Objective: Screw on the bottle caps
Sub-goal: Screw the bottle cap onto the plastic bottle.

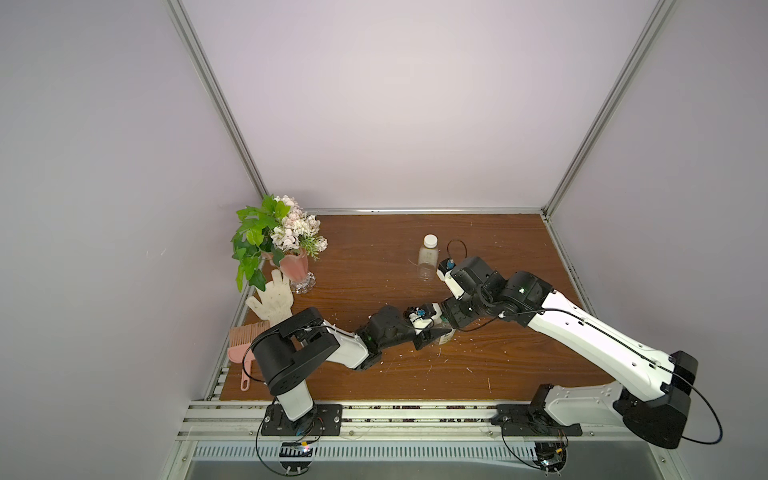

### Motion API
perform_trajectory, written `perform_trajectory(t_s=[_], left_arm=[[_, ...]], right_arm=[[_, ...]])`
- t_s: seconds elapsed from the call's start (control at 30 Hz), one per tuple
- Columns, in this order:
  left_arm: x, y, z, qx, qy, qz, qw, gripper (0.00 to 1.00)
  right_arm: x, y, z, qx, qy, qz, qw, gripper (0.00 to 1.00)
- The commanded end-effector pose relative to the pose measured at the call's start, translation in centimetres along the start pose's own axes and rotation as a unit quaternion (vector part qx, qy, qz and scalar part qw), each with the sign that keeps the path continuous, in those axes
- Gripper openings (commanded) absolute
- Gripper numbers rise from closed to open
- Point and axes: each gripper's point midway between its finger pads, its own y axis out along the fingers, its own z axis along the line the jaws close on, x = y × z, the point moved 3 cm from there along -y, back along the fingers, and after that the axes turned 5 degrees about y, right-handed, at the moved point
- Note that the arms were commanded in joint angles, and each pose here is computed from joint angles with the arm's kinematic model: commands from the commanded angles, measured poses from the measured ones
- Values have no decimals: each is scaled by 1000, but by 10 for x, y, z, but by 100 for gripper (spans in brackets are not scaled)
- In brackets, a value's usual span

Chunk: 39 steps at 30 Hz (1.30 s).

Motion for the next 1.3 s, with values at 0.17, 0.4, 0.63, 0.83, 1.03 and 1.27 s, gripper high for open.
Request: perform_trajectory(t_s=[0.17, 0.4, 0.63, 0.83, 1.03, 1.27], left_arm=[[-4, 0, -3, -4, 3, 5, 1000, 47], [-3, 0, -10, -25, 4, 1, 1000, 47], [-2, -1, -16, -44, 5, -3, 999, 47], [-1, -2, -20, -58, 1, -6, 998, 47], [2, -3, -21, -61, 1, -10, 998, 47], [4, -4, -23, -67, -1, -13, 998, 47]], right_arm=[[5, -20, 2, 17, -9, -18, 1000, 72], [6, -20, -1, 9, -11, -23, 1000, 73], [9, -15, -2, -3, -11, -25, 1000, 73], [9, -8, -3, -10, -12, -21, 1000, 72], [8, -4, -7, -22, -10, -20, 1000, 72], [10, -3, -5, -18, -9, -25, 999, 72]])
